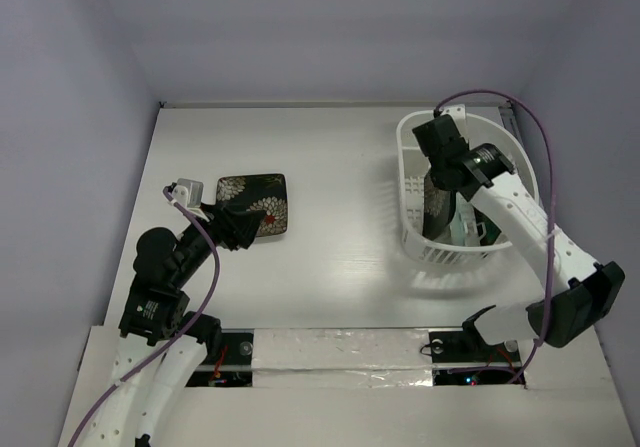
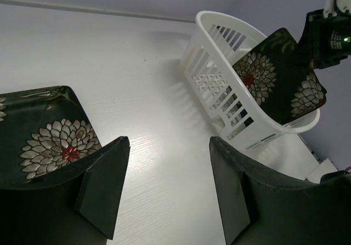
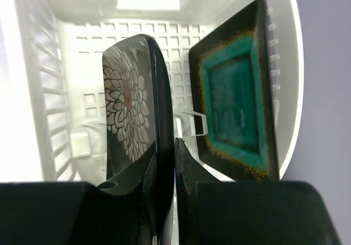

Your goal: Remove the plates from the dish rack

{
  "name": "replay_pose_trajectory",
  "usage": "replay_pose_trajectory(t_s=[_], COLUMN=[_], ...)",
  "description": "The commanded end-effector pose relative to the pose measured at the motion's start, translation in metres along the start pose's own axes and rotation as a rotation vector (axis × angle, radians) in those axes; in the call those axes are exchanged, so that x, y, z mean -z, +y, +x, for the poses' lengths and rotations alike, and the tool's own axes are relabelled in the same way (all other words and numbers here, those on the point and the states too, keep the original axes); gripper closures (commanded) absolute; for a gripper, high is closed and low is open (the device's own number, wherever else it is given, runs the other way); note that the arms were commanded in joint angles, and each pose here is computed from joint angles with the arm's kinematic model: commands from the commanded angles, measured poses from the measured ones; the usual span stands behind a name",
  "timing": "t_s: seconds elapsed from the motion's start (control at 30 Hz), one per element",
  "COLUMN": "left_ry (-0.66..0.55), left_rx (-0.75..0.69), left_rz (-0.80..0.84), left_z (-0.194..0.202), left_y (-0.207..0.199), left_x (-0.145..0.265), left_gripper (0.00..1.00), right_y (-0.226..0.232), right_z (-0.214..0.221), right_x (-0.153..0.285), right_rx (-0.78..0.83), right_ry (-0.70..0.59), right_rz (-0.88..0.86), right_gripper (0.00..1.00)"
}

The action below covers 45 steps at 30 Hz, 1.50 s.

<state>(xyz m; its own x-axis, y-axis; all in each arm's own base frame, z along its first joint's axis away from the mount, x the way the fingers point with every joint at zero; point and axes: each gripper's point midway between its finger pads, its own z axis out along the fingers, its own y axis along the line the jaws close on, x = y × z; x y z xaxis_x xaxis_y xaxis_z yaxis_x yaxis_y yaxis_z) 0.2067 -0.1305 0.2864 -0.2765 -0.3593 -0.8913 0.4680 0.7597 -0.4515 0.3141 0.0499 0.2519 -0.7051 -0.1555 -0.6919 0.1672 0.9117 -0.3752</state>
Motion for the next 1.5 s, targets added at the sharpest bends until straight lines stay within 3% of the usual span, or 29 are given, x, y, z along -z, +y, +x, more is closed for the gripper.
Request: replay_pose_trajectory(t_s=[0.0,0.4,0.5,0.67,0.93,1.13,1.3,1.47], left_ry=[-0.036,-0.029,-0.028,-0.028,-0.037,-0.051,-0.061,-0.062], left_rx=[-0.011,-0.011,-0.010,-0.008,-0.007,-0.011,-0.019,-0.019], left_rz=[0.023,0.030,0.028,0.026,0.005,-0.007,-0.007,-0.009], left_z=[-0.010,-0.008,-0.008,-0.008,-0.011,-0.014,-0.017,-0.017], left_y=[-0.006,-0.008,-0.007,-0.007,-0.002,-0.001,-0.002,-0.001], left_x=[-0.001,-0.001,-0.001,-0.002,-0.002,0.000,0.003,0.003], left_gripper=[0.43,0.43,0.43,0.43,0.43,0.43,0.31,0.27], right_y=[-0.030,-0.087,-0.095,-0.068,0.032,0.137,0.203,0.272], right_z=[-0.051,-0.087,-0.097,-0.127,-0.171,-0.187,-0.196,-0.194], right_x=[0.043,0.110,0.130,0.163,0.206,0.184,0.162,0.135], right_rx=[-0.173,-0.398,-0.472,-0.561,-0.680,-0.689,-0.722,-0.760], right_ry=[-0.200,-0.413,-0.492,-0.637,-0.728,-0.629,-0.561,-0.446], right_rz=[-0.026,-0.063,-0.130,-0.405,-0.955,-1.064,-1.141,-1.236], right_gripper=[1.00,1.00,1.00,1.00,1.00,1.00,1.00,1.00])
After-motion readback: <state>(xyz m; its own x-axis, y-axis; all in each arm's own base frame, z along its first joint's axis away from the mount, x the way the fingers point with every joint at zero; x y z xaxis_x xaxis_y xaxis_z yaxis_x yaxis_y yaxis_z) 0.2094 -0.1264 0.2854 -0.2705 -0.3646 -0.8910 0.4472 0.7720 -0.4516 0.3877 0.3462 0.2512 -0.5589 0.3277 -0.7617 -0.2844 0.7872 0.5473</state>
